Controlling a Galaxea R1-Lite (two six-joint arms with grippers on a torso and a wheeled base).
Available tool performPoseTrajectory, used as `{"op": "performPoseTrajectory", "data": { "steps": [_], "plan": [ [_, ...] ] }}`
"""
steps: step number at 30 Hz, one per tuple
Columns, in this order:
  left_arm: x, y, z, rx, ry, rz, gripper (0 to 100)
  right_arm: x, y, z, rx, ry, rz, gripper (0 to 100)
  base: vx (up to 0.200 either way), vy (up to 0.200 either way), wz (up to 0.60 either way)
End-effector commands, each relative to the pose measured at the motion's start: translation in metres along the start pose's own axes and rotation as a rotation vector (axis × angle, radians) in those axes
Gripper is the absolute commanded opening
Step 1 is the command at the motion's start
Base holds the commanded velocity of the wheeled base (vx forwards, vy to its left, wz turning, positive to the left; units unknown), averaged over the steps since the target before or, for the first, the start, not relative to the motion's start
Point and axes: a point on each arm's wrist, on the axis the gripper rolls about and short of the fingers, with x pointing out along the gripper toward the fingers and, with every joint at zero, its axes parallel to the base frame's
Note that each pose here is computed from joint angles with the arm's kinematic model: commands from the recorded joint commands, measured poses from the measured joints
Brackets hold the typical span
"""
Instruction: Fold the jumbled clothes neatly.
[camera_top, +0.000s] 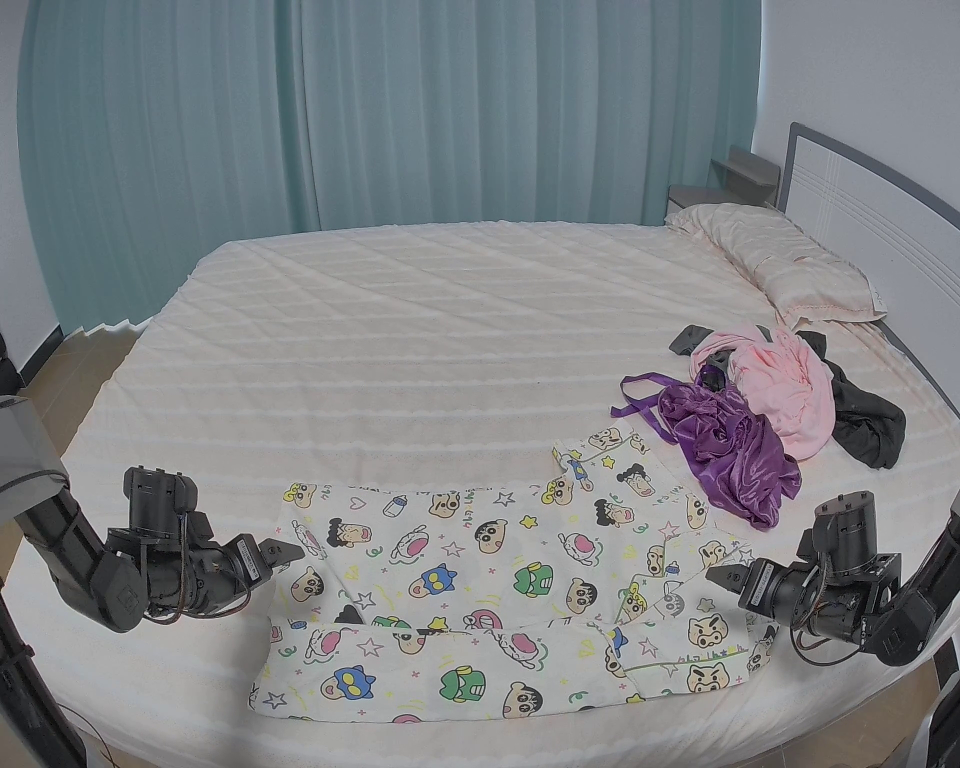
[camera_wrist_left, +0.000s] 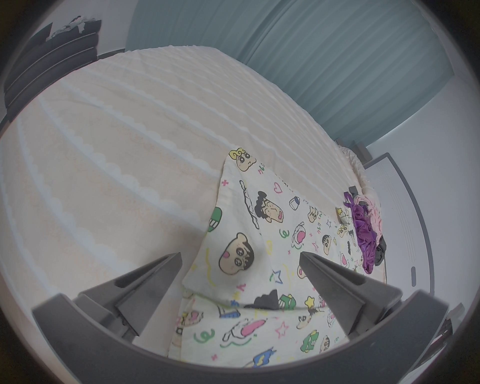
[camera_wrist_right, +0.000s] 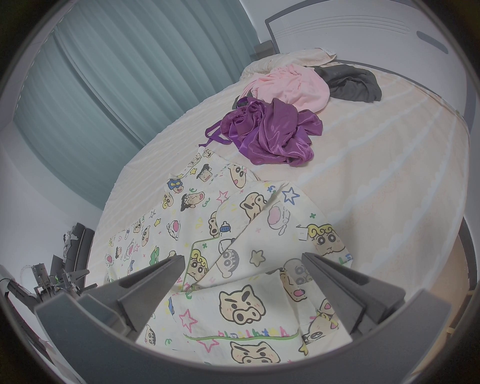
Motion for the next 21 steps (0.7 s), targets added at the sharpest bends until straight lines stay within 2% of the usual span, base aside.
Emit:
{"op": "performPoseTrajectory", "data": {
  "steps": [1,7,13,18,19,21],
  "plan": [
    [0.026,0.011,-0.004,-0.006,0.029,0.023,100,0.000,0.000,-0.001,-0.001,0.005,0.002,100,0.000,0.000,0.00],
    [0.040,0.023,-0.007,0.072,0.051,0.044,100,0.001,0.000,-0.002,-0.002,0.010,0.001,100,0.000,0.000,0.00],
    [0.048,0.028,-0.005,0.067,0.051,0.047,100,0.004,-0.001,-0.004,-0.004,0.030,-0.001,100,0.000,0.000,0.00],
    [0.048,0.029,-0.001,0.056,0.063,0.008,100,0.005,-0.002,-0.004,-0.004,0.032,-0.003,100,0.000,0.000,0.00],
    [0.048,0.028,-0.001,0.055,0.063,0.005,0,0.005,-0.002,-0.005,-0.004,0.034,-0.004,100,0.000,0.000,0.00],
    [0.049,0.029,-0.001,0.054,0.064,0.005,0,0.005,-0.002,-0.005,-0.004,0.034,-0.004,100,0.000,0.000,0.00]
  ]
}}
